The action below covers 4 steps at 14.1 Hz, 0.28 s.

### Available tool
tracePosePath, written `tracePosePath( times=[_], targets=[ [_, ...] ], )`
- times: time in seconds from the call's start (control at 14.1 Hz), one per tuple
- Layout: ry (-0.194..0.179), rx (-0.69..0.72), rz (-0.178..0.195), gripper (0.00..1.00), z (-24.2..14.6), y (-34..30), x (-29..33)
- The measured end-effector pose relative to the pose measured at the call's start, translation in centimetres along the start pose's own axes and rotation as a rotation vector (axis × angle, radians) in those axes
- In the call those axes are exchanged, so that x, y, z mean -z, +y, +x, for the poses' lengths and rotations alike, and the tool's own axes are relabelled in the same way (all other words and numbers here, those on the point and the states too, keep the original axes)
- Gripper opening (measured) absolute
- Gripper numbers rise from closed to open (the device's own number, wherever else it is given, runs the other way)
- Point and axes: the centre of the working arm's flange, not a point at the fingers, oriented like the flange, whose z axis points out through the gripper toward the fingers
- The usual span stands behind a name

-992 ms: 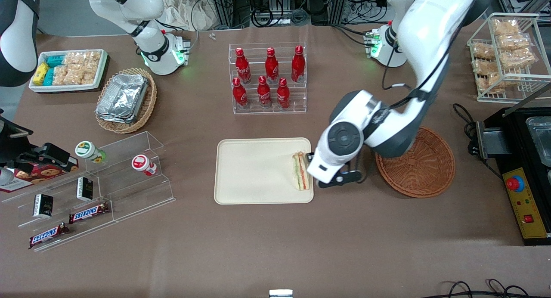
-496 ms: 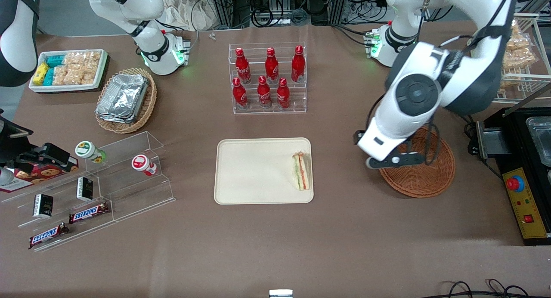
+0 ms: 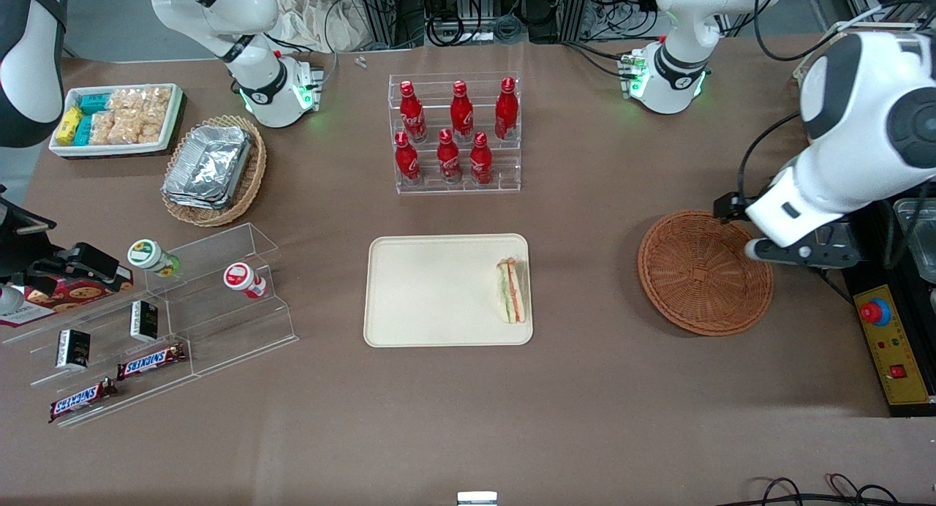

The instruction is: Place sandwich from basket to tray

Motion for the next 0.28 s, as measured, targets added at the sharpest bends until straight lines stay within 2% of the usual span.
tracePosePath(
  times=[0.28],
  targets=[
    [0.017, -0.019, -0.002, 1.0, -0.8, -3.0, 0.5]
  ],
)
